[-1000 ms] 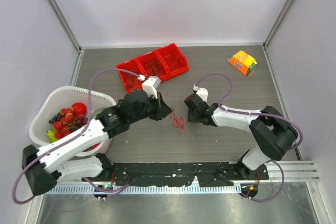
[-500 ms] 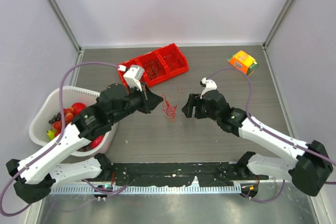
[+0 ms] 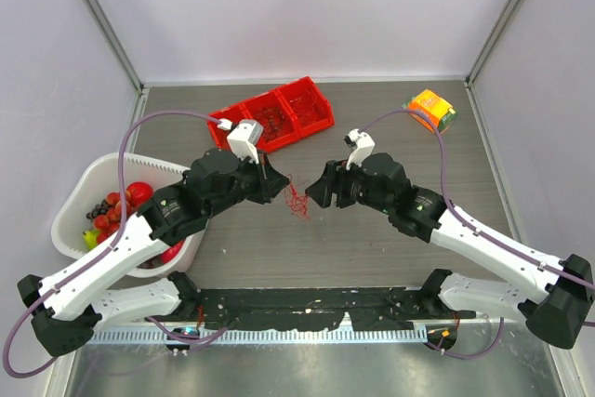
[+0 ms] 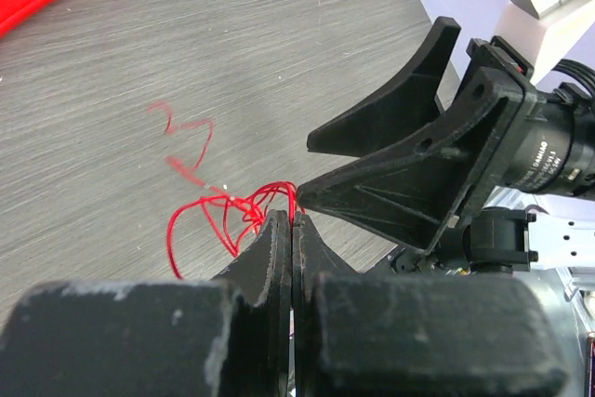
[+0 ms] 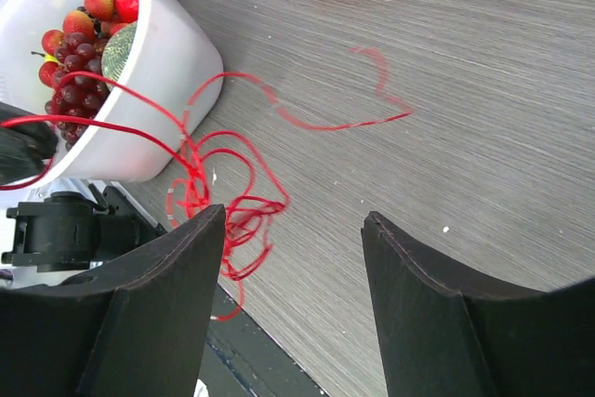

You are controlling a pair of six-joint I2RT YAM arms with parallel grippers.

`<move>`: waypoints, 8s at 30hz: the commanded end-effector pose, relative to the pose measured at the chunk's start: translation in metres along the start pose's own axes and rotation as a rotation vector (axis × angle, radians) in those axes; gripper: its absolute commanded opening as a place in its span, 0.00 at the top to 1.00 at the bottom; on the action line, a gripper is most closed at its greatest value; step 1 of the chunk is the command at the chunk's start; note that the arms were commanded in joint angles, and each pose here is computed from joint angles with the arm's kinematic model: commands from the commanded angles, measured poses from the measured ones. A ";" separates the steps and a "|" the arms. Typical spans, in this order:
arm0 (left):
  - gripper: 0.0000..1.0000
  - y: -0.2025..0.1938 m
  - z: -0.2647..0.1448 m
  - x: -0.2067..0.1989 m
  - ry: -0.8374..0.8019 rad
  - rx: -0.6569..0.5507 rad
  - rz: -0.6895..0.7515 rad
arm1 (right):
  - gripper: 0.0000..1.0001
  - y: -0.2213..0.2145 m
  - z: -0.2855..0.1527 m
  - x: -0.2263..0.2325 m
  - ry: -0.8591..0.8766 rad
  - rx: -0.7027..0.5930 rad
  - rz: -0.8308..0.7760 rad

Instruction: Untangle the cables

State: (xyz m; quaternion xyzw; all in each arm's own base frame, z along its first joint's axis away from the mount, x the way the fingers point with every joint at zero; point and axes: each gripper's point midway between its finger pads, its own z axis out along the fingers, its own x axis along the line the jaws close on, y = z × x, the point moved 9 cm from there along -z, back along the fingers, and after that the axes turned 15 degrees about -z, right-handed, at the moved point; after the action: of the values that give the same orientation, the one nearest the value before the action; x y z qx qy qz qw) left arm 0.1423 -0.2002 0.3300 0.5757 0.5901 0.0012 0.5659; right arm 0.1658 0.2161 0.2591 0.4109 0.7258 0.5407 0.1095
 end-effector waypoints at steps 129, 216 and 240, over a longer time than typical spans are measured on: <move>1.00 0.148 -0.178 -0.136 -0.488 -0.393 0.055 | 0.59 -0.113 0.102 -0.070 -0.307 -0.033 -0.036; 1.00 0.190 -0.220 -0.151 -0.518 -0.668 0.063 | 0.68 -0.034 0.082 -0.171 -0.732 -0.058 0.051; 1.00 0.171 -0.115 -0.133 -0.238 -0.513 0.206 | 0.29 -0.064 0.051 -0.095 -0.037 0.099 0.189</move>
State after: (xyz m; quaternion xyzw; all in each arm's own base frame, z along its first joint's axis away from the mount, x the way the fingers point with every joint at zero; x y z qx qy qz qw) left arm 0.1513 -0.1750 0.5410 0.5024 0.4652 0.1305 0.7171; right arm 0.2216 0.1641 0.1612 0.4996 0.7193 0.4730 0.0968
